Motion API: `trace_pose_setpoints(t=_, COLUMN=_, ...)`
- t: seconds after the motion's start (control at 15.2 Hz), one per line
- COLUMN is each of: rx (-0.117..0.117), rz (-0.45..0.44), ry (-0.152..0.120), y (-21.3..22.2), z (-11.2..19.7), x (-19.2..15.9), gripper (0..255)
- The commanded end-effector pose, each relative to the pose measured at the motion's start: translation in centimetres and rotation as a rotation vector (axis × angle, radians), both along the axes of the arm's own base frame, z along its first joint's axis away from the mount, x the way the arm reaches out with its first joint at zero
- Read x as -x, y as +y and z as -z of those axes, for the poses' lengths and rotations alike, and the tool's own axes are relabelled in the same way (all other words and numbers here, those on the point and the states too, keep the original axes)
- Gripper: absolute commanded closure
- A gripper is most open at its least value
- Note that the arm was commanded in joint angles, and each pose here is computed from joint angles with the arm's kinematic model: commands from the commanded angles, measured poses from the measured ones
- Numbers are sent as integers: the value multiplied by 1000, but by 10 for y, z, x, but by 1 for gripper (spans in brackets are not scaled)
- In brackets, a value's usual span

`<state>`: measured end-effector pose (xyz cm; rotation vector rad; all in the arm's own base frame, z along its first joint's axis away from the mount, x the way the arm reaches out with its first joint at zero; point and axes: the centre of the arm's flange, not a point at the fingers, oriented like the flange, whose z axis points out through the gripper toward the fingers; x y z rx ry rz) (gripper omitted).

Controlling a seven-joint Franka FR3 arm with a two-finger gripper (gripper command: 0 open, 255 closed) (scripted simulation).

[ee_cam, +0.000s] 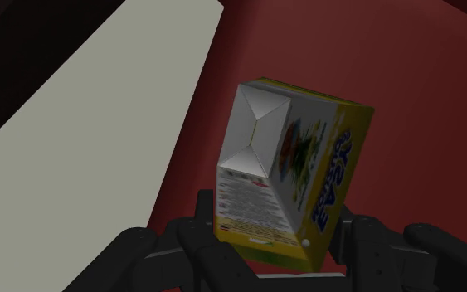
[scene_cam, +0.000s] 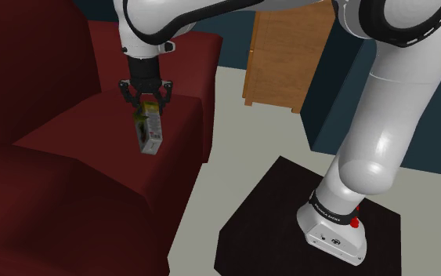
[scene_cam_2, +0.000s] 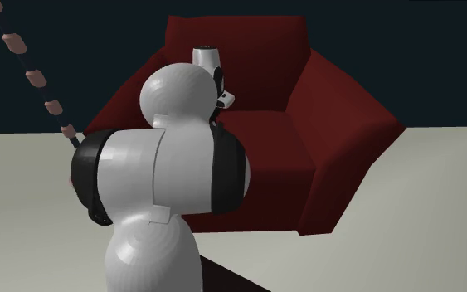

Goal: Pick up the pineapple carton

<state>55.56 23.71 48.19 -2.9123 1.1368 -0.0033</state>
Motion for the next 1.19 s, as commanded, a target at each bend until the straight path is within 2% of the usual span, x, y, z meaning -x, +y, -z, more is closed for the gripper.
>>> trace_pose_setpoints(t=0.0, rx=2, rz=-1, ry=5, y=0, z=2, x=0, gripper=255)
trace_pose_setpoints(t=0.4, rx=2, rz=-1, ry=5, y=0, z=2, x=1, gripper=255)
trace_pose_setpoints(t=1.12, rx=2, rz=-1, ry=5, y=0, z=-56, x=1, gripper=255)
